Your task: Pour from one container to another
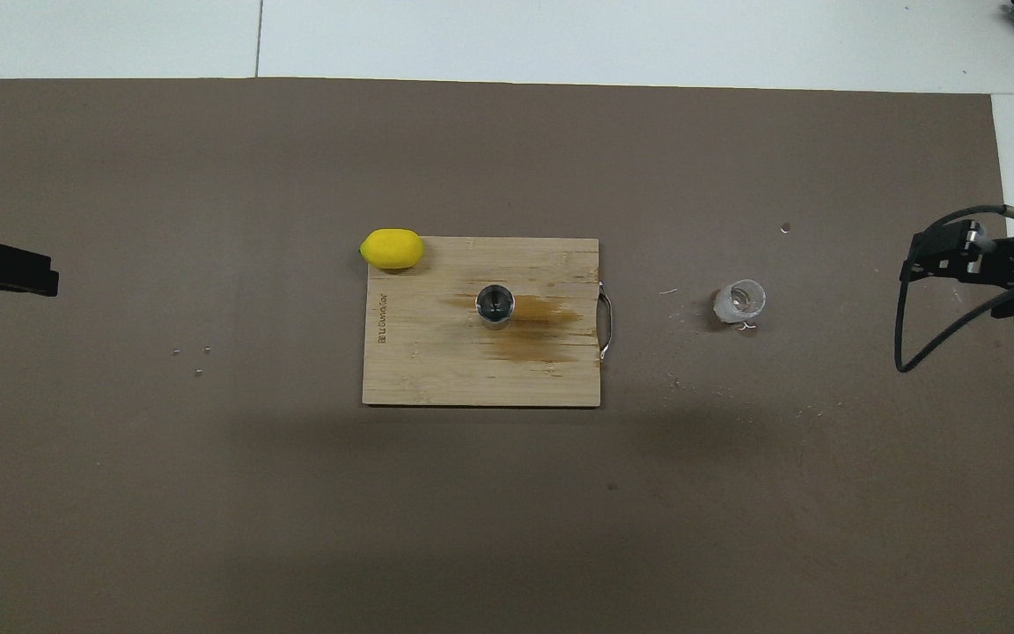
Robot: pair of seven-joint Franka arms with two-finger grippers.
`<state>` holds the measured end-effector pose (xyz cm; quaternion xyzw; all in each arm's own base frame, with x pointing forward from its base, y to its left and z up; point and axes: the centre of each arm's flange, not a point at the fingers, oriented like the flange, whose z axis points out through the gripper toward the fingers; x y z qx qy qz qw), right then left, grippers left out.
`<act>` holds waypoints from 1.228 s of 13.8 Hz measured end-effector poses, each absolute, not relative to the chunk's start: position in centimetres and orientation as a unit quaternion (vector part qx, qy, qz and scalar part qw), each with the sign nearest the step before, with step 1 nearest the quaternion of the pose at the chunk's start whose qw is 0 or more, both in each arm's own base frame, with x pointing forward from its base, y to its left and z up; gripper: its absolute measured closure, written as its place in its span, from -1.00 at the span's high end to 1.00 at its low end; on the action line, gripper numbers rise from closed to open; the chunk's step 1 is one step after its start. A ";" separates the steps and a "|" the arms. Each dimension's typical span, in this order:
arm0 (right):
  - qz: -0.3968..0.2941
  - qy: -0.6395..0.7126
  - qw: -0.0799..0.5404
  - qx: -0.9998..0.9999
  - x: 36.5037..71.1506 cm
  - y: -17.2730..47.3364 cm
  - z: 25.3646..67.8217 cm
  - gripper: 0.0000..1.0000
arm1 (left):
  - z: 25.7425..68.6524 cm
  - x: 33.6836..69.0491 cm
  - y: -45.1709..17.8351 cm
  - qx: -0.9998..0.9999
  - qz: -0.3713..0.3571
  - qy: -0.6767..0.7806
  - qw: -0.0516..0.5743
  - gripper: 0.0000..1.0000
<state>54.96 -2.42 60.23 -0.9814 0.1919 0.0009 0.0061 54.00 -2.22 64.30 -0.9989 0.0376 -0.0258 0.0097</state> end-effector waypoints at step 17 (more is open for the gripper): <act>0.013 0.062 -0.013 -0.998 53.9 -0.8 64.1 1.00 | 64.4 54.2 -2.4 -0.999 -0.034 0.039 0.009 1.00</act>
